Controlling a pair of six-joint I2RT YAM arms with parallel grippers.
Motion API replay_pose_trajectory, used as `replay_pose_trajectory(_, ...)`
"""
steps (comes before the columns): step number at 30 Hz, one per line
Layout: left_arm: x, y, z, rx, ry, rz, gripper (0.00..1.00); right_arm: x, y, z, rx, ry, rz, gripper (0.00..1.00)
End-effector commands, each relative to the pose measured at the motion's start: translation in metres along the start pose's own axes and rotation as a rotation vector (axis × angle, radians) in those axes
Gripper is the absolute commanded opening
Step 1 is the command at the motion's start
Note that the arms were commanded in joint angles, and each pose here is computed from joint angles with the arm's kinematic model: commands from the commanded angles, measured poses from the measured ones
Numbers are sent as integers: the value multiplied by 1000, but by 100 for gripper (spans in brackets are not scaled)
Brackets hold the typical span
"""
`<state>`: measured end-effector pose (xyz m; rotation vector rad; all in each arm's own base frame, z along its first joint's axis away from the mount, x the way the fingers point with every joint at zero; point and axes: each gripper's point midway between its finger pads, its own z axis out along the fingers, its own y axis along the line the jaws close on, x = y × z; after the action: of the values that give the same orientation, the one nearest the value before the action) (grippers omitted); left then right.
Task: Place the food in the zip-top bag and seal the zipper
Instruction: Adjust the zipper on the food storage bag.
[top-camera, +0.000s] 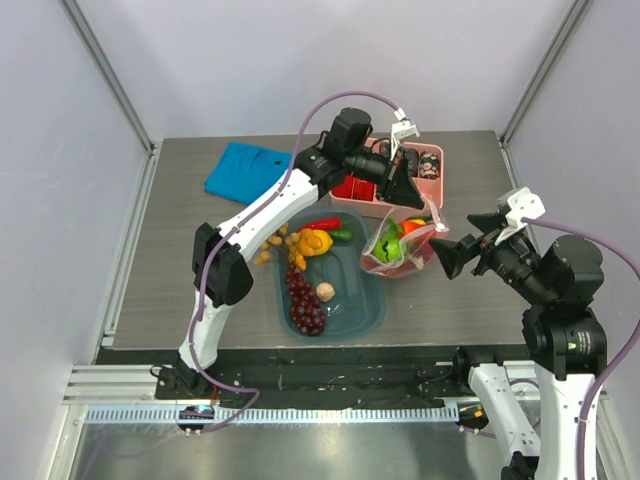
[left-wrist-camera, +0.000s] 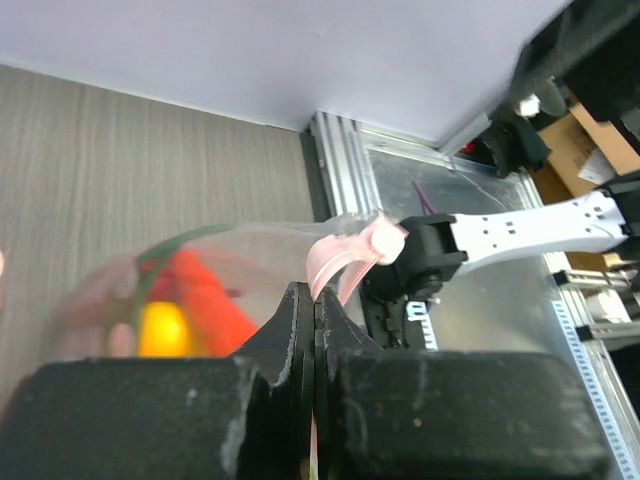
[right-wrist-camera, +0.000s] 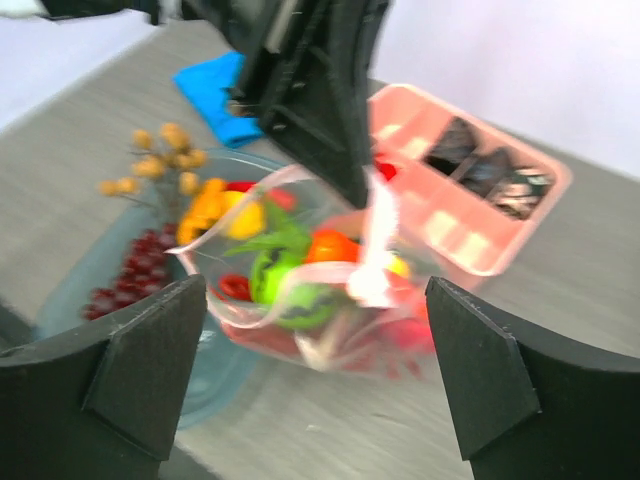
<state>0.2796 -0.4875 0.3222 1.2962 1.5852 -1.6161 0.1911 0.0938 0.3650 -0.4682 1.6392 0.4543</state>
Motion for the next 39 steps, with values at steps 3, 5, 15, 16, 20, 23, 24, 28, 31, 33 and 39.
replay_pose_trajectory(3,-15,-38,-2,146,-21,105,0,15,-37,-2,118,114,-261,91)
replay_pose_trajectory(5,-13,-34,-1,142,-17,98,0,30,-47,3,105,174,-370,84)
replay_pose_trajectory(15,-8,-31,-2,150,-8,79,0,56,-36,12,-107,195,-751,75)
replay_pose_trajectory(16,-9,-30,-3,150,-9,81,0,61,-34,13,-128,194,-753,75)
replay_pose_trajectory(20,-9,-32,-3,150,-8,72,0,67,-12,12,-235,163,-709,75)
replay_pose_trajectory(23,-9,-33,-3,149,-9,71,0,69,-3,14,-282,151,-669,77)
replay_pose_trajectory(24,-9,-31,-3,144,-9,62,0,70,-1,14,-291,144,-642,79)
replay_pose_trajectory(28,-9,-31,-3,141,-15,51,0,75,2,22,-301,123,-565,80)
replay_pose_trajectory(31,-10,-32,-2,144,-17,43,0,77,-7,30,-268,112,-564,76)
replay_pose_trajectory(33,-10,-31,-1,140,-20,36,0,70,-13,36,-242,83,-585,71)
replay_pose_trajectory(39,-11,-31,1,143,-27,19,0,64,-17,47,-234,40,-597,61)
